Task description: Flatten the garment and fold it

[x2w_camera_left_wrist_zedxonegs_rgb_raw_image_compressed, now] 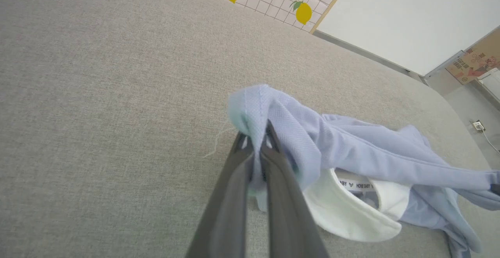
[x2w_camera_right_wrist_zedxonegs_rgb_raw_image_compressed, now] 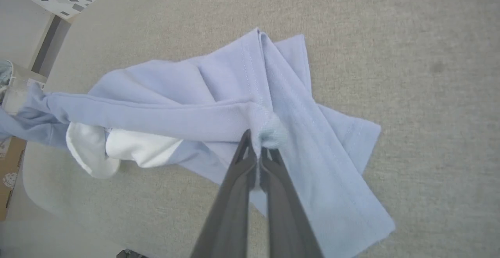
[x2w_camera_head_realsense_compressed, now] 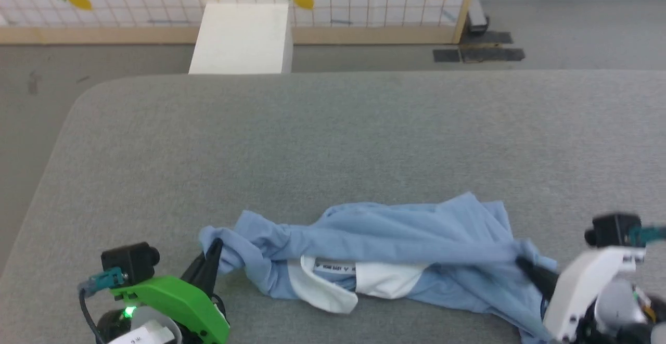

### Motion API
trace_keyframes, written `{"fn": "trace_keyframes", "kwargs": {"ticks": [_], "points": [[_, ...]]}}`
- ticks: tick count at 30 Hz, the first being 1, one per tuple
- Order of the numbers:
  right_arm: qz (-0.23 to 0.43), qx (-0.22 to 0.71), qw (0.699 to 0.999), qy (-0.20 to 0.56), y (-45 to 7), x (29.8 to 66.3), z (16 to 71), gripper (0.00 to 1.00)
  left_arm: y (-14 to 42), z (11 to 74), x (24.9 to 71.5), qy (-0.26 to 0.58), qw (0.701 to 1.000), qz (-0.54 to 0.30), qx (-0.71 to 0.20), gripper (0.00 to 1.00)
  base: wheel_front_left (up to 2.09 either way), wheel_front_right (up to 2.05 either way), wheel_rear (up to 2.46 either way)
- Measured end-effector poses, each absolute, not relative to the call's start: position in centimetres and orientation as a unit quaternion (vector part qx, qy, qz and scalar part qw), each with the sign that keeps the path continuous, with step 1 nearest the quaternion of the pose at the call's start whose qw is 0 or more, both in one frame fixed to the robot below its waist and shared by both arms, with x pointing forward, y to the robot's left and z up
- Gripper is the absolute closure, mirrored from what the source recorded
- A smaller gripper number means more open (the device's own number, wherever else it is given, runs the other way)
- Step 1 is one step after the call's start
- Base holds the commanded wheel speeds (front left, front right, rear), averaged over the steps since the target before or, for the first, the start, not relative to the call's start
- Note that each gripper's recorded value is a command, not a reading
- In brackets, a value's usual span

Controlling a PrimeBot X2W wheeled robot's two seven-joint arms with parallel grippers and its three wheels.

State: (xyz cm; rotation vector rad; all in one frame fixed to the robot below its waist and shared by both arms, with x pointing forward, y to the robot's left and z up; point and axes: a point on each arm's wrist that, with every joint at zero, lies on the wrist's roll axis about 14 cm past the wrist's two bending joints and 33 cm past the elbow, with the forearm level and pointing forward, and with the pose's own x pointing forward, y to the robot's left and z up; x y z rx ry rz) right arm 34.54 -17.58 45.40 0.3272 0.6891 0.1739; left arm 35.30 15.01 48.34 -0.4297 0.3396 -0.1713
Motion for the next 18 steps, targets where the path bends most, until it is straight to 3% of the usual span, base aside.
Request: {"fn": "trace_keyframes", "kwargs": {"ticks": [4,8,11,18], "points": [[0.070,0.194,0.914,0.349,-17.7,31.2,44.2,1.00,14.0,48.5,34.9,0.164,0.956,-0.091,-0.227,1.00,0.00,0.00,0.00],[0.066,0.212,0.914,0.339,-17.6,30.2,44.3,1.00,13.3,48.7,34.9,0.157,0.950,-0.097,-0.251,1.00,0.00,0.00,0.00],[0.075,0.215,0.918,0.324,-17.2,30.6,45.1,1.00,13.3,49.4,35.3,0.143,0.948,-0.102,-0.264,1.00,0.00,0.00,0.00],[0.110,0.156,0.953,0.235,-18.4,36.0,52.9,1.00,13.0,56.1,39.4,0.062,0.950,-0.162,-0.259,1.00,0.00,0.00,0.00]]}}
